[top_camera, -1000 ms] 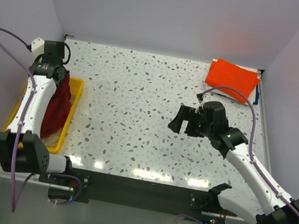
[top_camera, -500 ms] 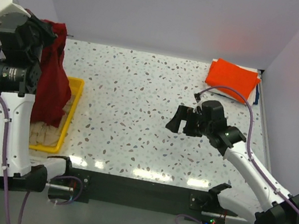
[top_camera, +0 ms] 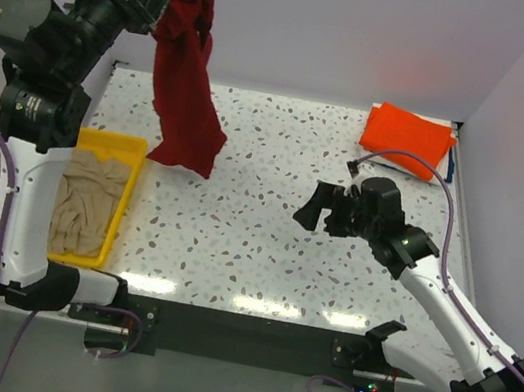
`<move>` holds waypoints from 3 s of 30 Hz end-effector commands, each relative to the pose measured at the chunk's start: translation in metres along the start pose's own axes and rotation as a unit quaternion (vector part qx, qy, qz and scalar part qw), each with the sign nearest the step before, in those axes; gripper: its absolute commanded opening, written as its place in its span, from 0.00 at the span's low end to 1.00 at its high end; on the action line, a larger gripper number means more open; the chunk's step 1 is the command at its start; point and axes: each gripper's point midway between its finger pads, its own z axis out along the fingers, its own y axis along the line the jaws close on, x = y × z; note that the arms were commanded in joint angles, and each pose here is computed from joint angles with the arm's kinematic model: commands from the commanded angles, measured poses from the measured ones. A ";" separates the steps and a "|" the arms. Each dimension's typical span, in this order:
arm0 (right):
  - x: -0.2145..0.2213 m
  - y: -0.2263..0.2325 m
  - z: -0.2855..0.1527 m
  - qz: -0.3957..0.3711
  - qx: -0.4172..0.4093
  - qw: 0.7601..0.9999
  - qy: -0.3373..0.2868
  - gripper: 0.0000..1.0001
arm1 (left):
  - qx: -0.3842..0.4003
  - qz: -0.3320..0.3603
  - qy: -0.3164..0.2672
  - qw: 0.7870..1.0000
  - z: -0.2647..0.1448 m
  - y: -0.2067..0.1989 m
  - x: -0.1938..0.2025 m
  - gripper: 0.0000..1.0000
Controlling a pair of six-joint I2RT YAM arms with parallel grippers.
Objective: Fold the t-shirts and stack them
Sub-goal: Move the tshirt to the center of the board, then flatten the tshirt out
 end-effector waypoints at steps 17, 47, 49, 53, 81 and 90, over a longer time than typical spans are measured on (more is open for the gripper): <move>-0.011 -0.017 -0.022 0.001 0.037 0.996 -0.076 0.99 | 0.061 -0.068 0.414 0.906 0.047 -0.039 0.419 0.41; -0.021 0.066 0.209 -0.157 0.165 0.973 -0.023 0.66 | -0.327 -0.171 0.390 0.844 -0.123 0.238 0.413 0.51; -0.018 0.066 0.218 -0.161 0.165 0.973 -0.019 0.64 | -0.324 -0.173 0.390 0.844 -0.125 0.237 0.414 0.51; -0.014 0.060 0.233 -0.167 0.182 0.969 -0.013 0.59 | -0.320 -0.178 0.390 0.845 -0.127 0.235 0.416 0.51; -0.095 -0.043 -0.008 -0.055 0.260 0.951 -0.157 0.00 | -0.268 -0.161 0.484 0.817 -0.148 0.174 0.504 0.46; -0.105 -0.080 -0.078 -0.044 0.330 0.921 -0.201 0.00 | -0.273 -0.113 0.521 0.801 -0.141 0.155 0.541 0.52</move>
